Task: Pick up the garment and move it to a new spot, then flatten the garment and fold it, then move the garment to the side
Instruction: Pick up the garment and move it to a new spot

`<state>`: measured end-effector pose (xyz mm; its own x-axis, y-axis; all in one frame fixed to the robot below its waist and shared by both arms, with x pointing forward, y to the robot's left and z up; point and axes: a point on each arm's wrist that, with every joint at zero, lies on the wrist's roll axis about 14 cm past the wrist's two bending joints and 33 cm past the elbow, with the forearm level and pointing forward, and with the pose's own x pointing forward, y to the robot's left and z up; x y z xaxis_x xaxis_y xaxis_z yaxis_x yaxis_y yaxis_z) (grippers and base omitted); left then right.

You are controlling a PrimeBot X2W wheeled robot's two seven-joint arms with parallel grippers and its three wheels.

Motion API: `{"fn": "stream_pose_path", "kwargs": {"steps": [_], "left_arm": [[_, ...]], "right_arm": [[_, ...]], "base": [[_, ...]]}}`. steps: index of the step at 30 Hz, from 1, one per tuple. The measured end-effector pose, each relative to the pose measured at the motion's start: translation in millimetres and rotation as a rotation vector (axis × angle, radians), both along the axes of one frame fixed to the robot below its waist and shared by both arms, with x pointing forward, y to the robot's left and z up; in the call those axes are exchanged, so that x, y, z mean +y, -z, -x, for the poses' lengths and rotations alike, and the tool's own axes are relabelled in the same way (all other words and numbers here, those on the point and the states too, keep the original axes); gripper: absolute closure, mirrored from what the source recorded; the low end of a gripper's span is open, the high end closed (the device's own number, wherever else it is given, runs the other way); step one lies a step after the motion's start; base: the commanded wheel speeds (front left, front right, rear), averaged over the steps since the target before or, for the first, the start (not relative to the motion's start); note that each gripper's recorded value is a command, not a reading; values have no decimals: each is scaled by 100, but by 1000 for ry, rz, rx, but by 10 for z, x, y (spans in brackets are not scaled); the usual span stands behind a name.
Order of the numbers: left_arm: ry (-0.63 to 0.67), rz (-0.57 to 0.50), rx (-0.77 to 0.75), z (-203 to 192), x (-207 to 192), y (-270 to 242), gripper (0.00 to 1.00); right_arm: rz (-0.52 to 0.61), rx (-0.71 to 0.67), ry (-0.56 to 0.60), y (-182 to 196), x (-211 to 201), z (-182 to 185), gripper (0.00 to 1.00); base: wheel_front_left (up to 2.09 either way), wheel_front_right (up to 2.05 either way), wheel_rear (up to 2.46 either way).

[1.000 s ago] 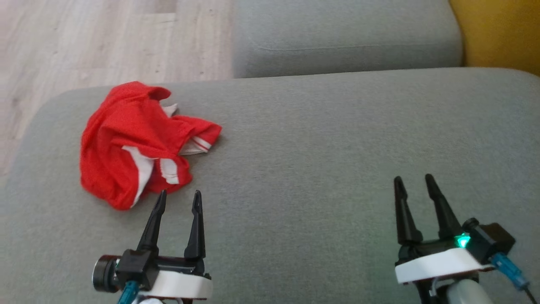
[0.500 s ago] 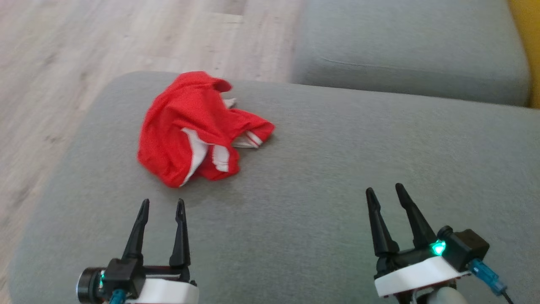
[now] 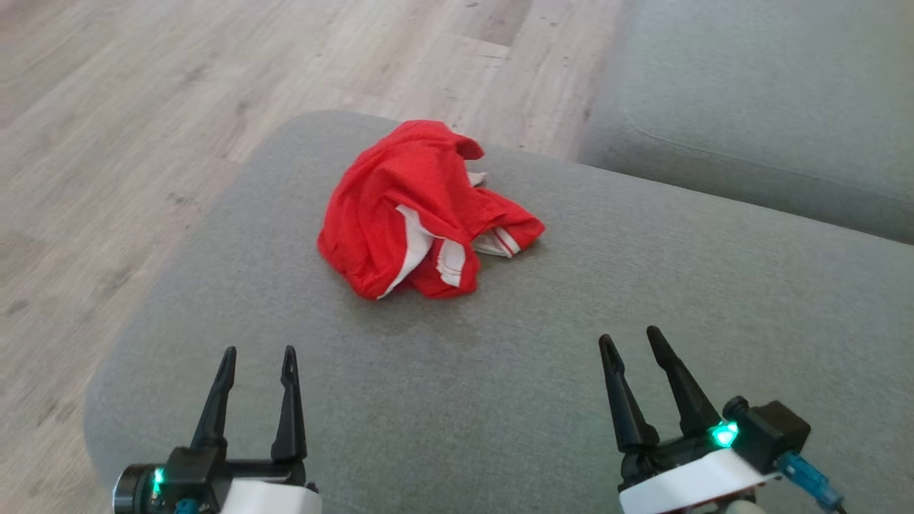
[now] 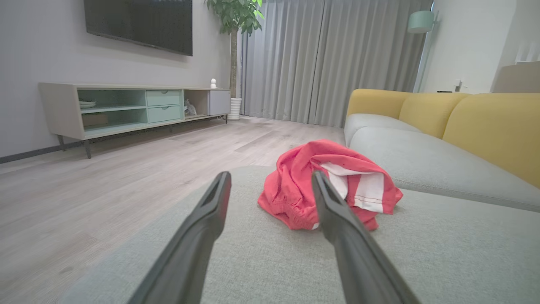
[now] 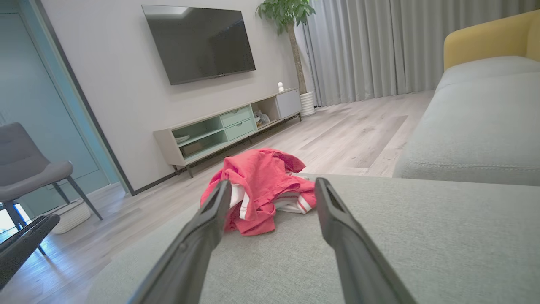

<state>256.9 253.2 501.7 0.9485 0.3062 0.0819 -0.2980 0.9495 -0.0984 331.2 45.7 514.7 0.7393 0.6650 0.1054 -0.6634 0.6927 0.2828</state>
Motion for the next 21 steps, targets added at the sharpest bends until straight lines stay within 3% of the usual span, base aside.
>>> {"fn": "stream_pose_path", "kwargs": {"steps": [7,12,21], "left_arm": [[-25,-10,11,75,105,25,0],[26,-47,46,-2,105,77,0],[290,-255,133,-945,-72,-276,0]], "right_arm": [[3,11,-32,34,88,37,0],[3,25,-23,79,56,27,0],[15,59,33,230,-92,-153,0]], "base": [[0,0,0],[0,0,0],[0,0,0]]}}
